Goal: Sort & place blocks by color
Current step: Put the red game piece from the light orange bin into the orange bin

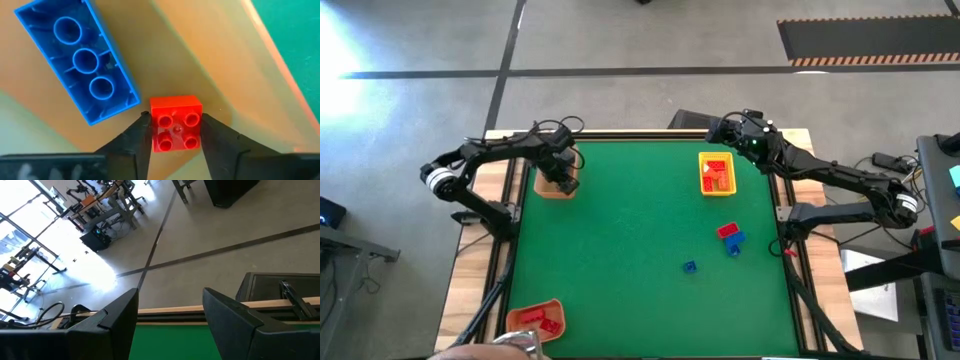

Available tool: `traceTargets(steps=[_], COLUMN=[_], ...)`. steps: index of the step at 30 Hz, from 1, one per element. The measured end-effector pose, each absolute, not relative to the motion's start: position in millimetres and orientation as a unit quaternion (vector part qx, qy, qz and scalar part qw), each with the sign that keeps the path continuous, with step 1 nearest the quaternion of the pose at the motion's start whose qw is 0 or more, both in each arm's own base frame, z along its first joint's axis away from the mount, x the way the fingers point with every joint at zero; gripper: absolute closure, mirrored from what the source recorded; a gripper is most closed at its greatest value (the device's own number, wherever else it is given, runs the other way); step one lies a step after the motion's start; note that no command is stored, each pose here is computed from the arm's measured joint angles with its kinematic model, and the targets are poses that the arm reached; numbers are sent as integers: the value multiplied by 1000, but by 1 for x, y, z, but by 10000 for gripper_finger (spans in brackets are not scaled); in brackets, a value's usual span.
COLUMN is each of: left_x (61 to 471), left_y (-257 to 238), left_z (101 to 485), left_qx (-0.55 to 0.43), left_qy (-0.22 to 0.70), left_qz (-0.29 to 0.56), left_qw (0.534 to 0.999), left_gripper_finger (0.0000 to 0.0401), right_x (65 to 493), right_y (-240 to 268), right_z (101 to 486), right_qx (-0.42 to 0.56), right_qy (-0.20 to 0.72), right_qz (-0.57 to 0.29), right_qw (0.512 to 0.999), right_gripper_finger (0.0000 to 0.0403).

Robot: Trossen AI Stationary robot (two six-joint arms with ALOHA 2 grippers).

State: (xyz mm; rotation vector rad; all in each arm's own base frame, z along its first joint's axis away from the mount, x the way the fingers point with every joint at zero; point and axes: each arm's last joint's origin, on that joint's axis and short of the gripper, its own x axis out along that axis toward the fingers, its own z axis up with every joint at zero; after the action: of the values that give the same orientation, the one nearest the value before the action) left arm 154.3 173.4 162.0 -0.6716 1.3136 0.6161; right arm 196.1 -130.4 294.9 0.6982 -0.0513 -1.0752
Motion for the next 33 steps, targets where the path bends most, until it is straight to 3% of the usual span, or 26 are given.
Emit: traceTargets(steps=[10, 22, 27, 33], left_x=[157, 158, 157, 167], left_y=[177, 174, 141, 69], left_z=[170, 269, 317, 344], left_qx=[-314, -301, -332, -421], left_qy=[572, 483, 430, 382], left_qz=[295, 360, 359, 276], left_qw=[698, 740, 759, 775], left_gripper_finger=[282, 271, 271, 270], right_x=[196, 197, 198, 201], right_y=[-130, -130, -129, -126], right_z=[295, 295, 295, 294], right_qx=[320, 296, 278, 260], right_qy=[-20, 1, 27, 58], right_qz=[-502, -490, -460, -406], right_qw=[804, 820, 843, 874], right_gripper_finger=[193, 193, 193, 193])
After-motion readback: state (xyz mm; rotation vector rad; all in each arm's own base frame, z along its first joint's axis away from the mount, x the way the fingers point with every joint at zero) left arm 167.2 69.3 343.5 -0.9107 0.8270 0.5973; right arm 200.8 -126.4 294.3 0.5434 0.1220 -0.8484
